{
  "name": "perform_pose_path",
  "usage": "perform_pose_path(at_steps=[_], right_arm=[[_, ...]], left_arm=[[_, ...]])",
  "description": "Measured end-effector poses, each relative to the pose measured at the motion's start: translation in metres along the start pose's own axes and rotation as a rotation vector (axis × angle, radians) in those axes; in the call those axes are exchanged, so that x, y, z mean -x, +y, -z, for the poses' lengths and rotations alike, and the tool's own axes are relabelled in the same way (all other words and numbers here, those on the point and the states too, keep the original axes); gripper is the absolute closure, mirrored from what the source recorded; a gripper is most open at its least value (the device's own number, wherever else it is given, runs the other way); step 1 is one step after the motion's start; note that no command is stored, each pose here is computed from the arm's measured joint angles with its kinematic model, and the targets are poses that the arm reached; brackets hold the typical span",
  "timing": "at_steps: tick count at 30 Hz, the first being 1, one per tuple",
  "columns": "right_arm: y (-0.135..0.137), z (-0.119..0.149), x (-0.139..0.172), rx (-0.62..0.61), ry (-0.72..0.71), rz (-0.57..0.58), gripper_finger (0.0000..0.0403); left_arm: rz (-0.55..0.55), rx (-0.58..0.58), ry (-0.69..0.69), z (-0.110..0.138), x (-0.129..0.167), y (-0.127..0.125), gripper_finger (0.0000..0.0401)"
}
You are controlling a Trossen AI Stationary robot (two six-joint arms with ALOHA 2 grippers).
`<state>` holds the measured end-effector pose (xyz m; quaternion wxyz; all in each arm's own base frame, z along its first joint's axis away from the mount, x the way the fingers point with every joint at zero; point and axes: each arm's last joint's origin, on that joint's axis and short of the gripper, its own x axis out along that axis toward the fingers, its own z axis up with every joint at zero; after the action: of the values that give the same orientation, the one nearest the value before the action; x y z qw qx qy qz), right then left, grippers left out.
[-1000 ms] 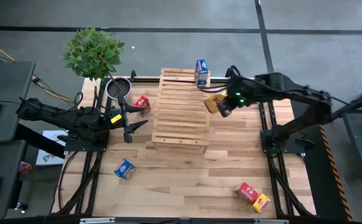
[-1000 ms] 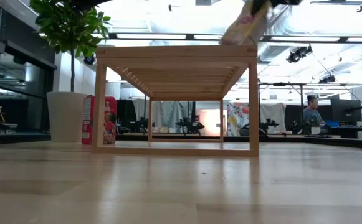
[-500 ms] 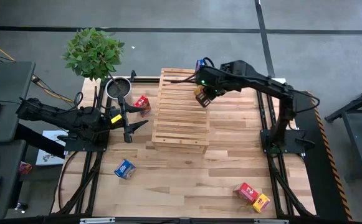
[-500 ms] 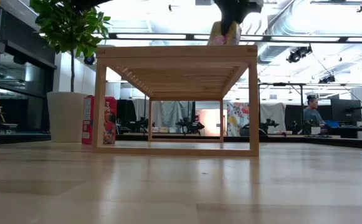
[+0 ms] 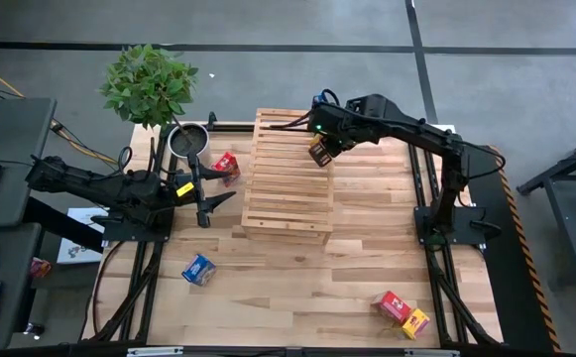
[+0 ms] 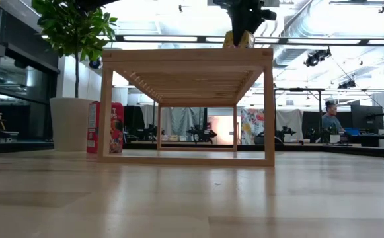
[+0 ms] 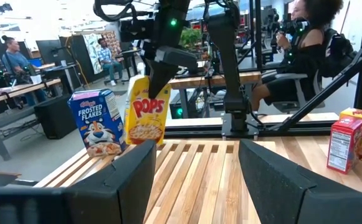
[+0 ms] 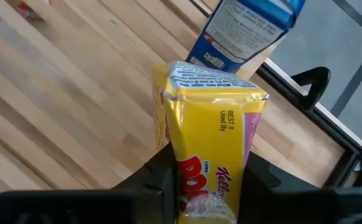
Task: Stack cereal on shelf
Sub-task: Put the top yellow cereal box on the shelf
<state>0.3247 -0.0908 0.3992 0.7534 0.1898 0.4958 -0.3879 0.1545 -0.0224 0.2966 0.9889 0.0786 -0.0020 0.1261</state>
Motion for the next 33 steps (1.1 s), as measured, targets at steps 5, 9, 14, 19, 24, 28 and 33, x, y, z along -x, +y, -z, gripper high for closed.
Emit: perform_pose_path(at_steps=[5,9,14,19,24,28,33], right_arm=[[0.000,-0.001,0.000,-0.013,-0.024,0.019,0.0245],[0.001,-0.002,0.000,-0.018,-0.034,0.008,0.0216],[0.002,-0.005,0.000,-0.024,-0.056,-0.005,0.0207],[0.004,-0.008,0.000,-0.030,-0.097,-0.013,0.0206],[0.002,-0.010,0.000,-0.075,-0.117,0.012,0.0206],[0.001,-0.010,0.000,-0.132,-0.132,0.031,0.0205],[0.001,-0.012,0.000,-0.189,-0.163,0.053,0.0205]], left_arm=[[0.000,0.000,0.000,0.000,0.000,0.000,0.0180],[0.000,0.000,0.000,0.000,0.000,0.000,0.0180],[0.000,0.000,0.000,0.000,0.000,0.000,0.0180],[0.000,0.000,0.000,0.000,0.000,0.000,0.0180],[0.000,0.000,0.000,0.000,0.000,0.000,0.0180],[0.000,0.000,0.000,0.000,0.000,0.000,0.0180],[0.000,0.000,0.000,0.000,0.000,0.000,0.0180]])
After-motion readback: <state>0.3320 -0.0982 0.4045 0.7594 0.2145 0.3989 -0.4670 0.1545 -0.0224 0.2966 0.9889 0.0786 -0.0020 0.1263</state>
